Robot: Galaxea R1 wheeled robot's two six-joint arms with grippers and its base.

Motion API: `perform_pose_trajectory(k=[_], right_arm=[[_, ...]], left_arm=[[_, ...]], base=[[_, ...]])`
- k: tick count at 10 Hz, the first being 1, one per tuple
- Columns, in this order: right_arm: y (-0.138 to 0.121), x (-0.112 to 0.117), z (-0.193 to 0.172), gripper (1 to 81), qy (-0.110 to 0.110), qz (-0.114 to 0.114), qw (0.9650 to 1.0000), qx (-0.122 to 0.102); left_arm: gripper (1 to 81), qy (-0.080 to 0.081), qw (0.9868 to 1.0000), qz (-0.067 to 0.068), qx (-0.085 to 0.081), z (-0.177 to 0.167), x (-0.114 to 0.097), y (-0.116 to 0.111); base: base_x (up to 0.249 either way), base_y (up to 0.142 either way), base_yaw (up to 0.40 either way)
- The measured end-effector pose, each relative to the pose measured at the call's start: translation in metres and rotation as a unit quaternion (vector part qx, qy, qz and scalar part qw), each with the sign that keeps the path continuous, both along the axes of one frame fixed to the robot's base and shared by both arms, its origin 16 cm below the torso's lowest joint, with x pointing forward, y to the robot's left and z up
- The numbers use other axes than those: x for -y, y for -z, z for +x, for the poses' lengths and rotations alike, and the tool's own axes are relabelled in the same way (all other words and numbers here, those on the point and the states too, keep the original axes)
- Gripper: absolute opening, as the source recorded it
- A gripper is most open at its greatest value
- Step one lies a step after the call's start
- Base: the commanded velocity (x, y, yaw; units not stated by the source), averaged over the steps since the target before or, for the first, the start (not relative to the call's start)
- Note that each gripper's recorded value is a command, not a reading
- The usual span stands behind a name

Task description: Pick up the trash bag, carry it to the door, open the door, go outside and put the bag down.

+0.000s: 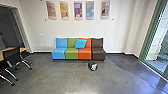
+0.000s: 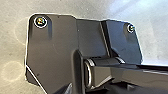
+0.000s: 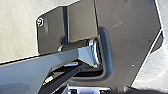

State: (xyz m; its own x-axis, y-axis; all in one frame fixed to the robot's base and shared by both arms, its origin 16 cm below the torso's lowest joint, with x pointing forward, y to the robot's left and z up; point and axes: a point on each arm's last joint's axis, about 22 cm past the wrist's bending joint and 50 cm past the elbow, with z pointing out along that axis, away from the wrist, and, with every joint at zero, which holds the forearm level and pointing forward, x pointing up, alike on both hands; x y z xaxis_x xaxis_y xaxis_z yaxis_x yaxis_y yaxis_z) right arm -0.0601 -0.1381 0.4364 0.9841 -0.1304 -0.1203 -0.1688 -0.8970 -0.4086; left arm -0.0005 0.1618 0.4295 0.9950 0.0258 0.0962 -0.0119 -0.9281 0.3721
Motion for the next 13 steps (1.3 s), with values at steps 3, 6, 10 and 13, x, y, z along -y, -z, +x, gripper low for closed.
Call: perform_pose_trajectory(k=[3,6,10,13], right_arm=[[0.0000,0.0000,-0.0001,81.1,0.000,0.000,1.0000,0.000],[-0.0004,-0.0040,0.0019,81.1,-0.001,0.002,1.0000,0.001],[-0.0002,-0.0015,-0.0005,81.1,-0.001,0.001,1.0000,0.000],[-0.0002,-0.0015,-0.0006,81.1,-0.003,0.001,1.0000,0.001]], left_arm=[[81.1,0.000,1.0000,0.000,0.000,-0.0004,0.0000,0.0000],[81.1,0.000,1.0000,0.002,0.001,0.0014,-0.0035,0.0004],[81.1,0.001,1.0000,0.000,0.000,-0.0001,0.0010,0.0001],[81.1,0.001,1.0000,0.000,0.000,-0.0002,0.0014,0.0000]], base=[[0.147,-0.044,0.000],[0.147,-0.077,0.000],[0.149,-0.077,0.000],[0.153,-0.077,0.000]])
